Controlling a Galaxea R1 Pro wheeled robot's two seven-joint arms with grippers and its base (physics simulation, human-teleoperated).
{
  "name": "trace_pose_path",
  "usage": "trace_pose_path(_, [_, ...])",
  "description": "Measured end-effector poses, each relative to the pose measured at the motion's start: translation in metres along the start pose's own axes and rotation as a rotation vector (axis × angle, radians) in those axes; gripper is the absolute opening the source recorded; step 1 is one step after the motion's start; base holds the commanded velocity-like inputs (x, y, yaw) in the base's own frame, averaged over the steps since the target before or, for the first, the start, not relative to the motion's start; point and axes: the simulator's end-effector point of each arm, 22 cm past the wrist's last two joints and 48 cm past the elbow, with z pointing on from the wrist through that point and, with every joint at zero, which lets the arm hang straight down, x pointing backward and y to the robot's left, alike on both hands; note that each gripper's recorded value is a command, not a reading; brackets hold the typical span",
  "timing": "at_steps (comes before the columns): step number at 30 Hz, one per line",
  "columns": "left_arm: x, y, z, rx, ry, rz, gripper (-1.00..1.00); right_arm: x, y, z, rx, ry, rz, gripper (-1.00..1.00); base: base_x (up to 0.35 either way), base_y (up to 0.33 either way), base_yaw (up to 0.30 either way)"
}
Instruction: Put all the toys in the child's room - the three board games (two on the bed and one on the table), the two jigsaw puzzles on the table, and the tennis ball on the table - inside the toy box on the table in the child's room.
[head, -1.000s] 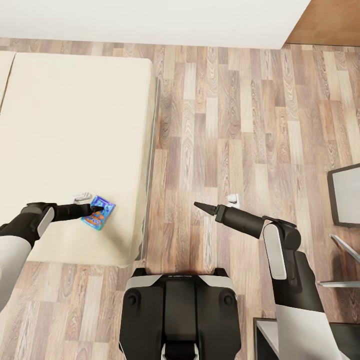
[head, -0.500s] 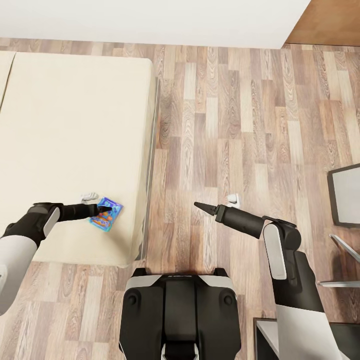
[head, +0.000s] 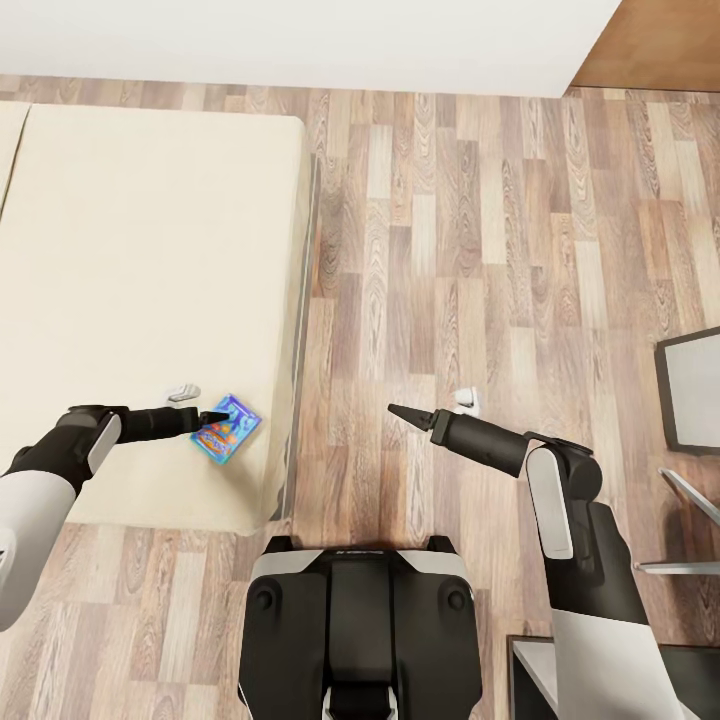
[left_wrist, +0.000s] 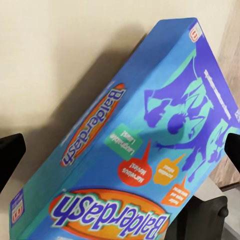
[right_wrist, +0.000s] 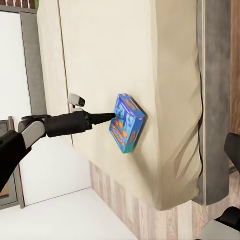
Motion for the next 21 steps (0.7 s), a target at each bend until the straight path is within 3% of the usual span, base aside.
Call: trace_pose_path(21, [0.0004, -0.0004, 0.0002, 0.002, 0.001, 0.001, 1.00, -0.0001, -0.0014, -0.0005, 0.002, -0.001, 0.003, 1.00, 0.000, 0.000, 0.000])
